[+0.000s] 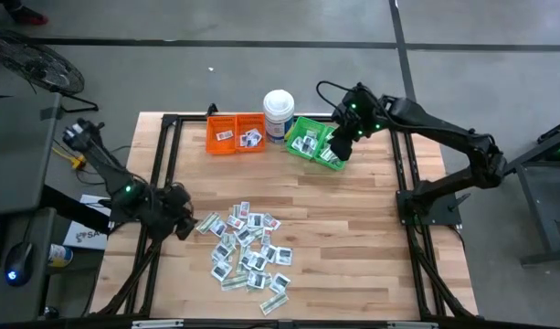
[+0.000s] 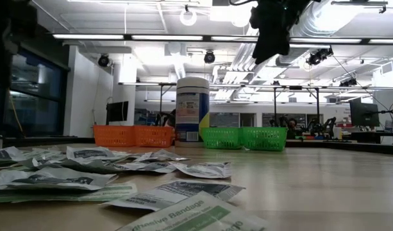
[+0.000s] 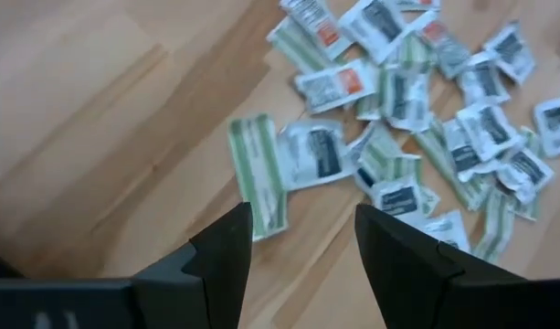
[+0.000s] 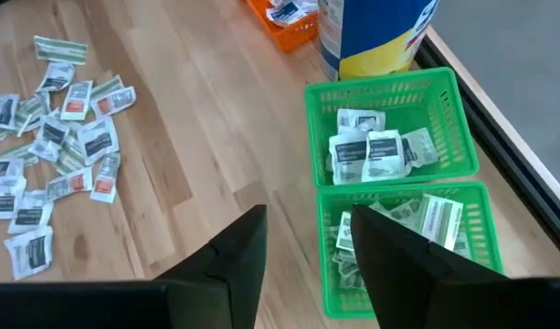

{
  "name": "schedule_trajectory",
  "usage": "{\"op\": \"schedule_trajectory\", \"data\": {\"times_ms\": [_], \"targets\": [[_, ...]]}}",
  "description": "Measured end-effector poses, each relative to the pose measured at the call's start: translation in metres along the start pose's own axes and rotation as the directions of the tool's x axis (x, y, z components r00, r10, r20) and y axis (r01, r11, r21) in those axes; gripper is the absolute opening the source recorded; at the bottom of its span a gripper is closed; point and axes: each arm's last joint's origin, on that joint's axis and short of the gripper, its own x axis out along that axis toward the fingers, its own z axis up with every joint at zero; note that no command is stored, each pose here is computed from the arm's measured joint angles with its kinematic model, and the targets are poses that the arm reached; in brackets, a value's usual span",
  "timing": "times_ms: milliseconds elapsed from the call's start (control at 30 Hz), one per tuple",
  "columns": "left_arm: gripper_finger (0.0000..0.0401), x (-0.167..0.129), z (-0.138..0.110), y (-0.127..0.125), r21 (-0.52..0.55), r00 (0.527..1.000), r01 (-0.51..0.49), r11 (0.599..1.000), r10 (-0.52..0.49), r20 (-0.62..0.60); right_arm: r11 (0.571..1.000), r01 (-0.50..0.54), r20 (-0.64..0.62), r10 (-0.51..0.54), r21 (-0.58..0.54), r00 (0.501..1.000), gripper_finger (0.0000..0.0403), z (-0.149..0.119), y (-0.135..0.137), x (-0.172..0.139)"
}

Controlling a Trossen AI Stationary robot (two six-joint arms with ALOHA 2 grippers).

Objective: Pick & Place First Aid Supplies
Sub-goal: Put the green bandage pack into the right green bin

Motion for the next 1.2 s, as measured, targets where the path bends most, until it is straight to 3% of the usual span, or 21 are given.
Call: {"op": "schedule_trajectory", "data": {"times_ms": [133, 300, 400, 633, 800, 867, 1200], "targets": [[0.0192, 0.008, -0.020, 0.007, -0.090, 1.000, 0.025, 0.996, -0.025, 0.001, 1.000, 0.011, 0.004, -0.011, 0.003, 1.000, 0.0154, 0.000, 0.005, 0.001], [0.0192, 0.023, -0.032, 0.006, -0.108, 0.992, 0.117, 0.987, -0.112, 0.050, 1.000, 0.015, 0.013, -0.015, -0.007, 1.000, 0.0154, 0.001, 0.010, 0.002], [0.0192, 0.033, -0.036, 0.007, -0.095, 0.977, 0.176, 0.980, -0.162, 0.139, 1.000, 0.017, 0.030, -0.017, -0.007, 0.999, 0.0154, 0.002, 0.012, 0.002], [0.0192, 0.048, -0.052, 0.011, -0.045, 0.833, 0.399, 0.916, -0.341, 0.435, 1.000, 0.016, 0.042, -0.016, -0.015, 0.999, 0.0154, 0.003, 0.013, 0.002], [0.0192, 0.056, -0.062, 0.023, -0.033, 0.684, 0.508, 0.861, -0.380, 0.622, 1.000, 0.017, 0.041, -0.016, -0.024, 0.999, 0.0154, 0.003, 0.013, 0.002], [0.0192, 0.058, -0.063, 0.027, -0.018, 0.657, 0.517, 0.856, -0.384, 0.649, 1.000, 0.017, 0.041, -0.016, -0.026, 0.999, 0.0154, 0.003, 0.013, 0.002], [0.0192, 0.062, -0.068, 0.027, -0.023, 0.756, 0.503, 0.864, -0.428, 0.495, 1.000, 0.013, 0.041, -0.012, -0.028, 0.999, 0.0154, 0.003, 0.013, 0.002]]}}
